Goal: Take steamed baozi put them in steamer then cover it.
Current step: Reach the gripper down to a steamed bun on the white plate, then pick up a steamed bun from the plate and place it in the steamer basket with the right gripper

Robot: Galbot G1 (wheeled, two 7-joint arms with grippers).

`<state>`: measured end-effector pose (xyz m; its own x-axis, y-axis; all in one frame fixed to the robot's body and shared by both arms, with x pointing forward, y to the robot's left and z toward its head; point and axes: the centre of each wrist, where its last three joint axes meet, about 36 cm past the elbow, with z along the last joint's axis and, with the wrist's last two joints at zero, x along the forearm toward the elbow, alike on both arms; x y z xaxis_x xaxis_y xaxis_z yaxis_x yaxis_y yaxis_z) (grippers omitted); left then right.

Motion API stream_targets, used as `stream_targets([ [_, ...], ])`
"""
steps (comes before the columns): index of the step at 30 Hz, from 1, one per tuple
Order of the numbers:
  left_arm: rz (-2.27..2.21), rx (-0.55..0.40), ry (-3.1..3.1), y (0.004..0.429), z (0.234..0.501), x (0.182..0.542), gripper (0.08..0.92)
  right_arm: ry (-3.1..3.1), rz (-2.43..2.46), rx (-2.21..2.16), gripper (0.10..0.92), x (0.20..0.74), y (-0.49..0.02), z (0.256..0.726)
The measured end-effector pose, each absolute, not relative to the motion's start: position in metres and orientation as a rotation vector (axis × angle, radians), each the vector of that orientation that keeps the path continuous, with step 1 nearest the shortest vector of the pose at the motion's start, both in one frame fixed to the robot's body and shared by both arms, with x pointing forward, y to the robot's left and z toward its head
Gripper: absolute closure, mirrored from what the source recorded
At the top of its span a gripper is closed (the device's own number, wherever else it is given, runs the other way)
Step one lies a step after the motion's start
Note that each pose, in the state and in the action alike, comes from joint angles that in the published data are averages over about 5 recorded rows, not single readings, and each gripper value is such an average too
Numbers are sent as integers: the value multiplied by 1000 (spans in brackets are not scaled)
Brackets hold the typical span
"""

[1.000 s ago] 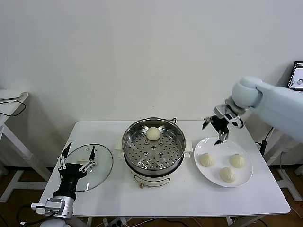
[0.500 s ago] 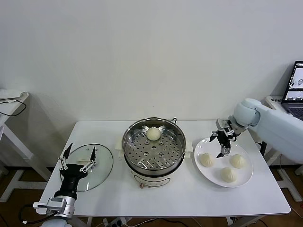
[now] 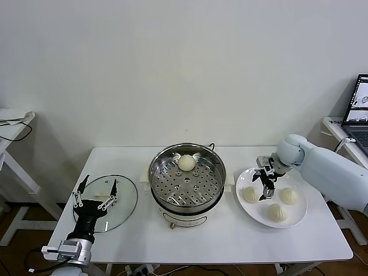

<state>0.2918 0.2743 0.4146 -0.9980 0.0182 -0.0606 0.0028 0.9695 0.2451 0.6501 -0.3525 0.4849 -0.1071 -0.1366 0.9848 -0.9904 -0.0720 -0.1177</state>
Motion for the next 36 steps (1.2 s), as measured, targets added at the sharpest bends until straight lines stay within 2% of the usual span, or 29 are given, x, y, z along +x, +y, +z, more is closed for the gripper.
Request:
stream_targets([
  [14,384,16,3055,275,414,292,177,-1347,1291,1307,205,651,-346,467],
  [17,385,15,3054,275,414,292,177,-1342,1291,1306,242,651,-344,465],
  [21,387,17,3054,275,413,293,177,-1341,1296,1306,346,652,-342,463],
  [24,390,18,3054,275,413,293,177,-1342,1299,1305,395,653,-341,463],
  [30,385,21,3053,274,413,294,177,-1341,1299,1305,438,653,-343,465],
  [36,381,26,3051,272,413,294,177,-1341,1292,1304,423,652,-348,473],
])
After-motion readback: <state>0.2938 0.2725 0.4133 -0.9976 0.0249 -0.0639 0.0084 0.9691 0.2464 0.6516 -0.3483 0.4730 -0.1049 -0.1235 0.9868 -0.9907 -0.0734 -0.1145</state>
